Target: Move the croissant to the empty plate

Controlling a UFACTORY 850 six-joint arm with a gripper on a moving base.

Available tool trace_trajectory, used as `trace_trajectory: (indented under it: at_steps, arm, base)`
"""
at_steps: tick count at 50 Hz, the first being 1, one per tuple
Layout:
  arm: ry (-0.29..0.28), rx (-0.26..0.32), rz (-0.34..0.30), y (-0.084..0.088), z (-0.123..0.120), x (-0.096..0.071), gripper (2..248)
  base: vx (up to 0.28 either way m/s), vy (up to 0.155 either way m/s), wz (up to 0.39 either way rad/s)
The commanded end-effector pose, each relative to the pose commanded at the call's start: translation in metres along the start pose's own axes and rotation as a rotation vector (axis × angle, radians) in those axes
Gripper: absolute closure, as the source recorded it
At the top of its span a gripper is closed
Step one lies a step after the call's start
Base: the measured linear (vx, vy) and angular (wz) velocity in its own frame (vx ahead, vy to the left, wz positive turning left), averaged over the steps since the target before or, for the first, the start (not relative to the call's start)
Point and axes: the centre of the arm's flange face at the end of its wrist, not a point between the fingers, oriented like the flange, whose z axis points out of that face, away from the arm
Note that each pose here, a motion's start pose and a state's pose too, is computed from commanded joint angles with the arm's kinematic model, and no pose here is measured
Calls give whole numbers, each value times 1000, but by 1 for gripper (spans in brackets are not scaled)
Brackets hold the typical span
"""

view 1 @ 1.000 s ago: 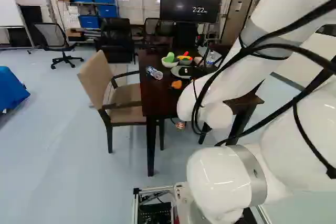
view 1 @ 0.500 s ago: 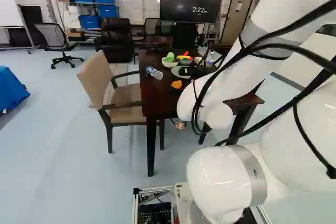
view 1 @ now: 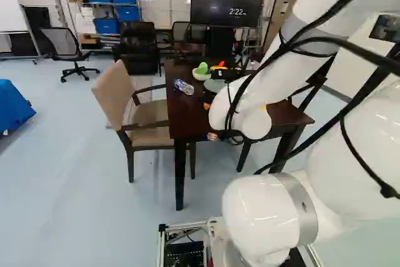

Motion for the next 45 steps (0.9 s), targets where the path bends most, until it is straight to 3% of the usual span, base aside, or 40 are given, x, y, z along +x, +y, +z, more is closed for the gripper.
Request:
trace_trajectory:
  at_steps: [16,45]
  arm:
    - [-45,-1,1,0,25,19,3]
    - [-246,-11,16,1,65,41,3]
  base:
    - [0,0,0]
    - [0,0,0]
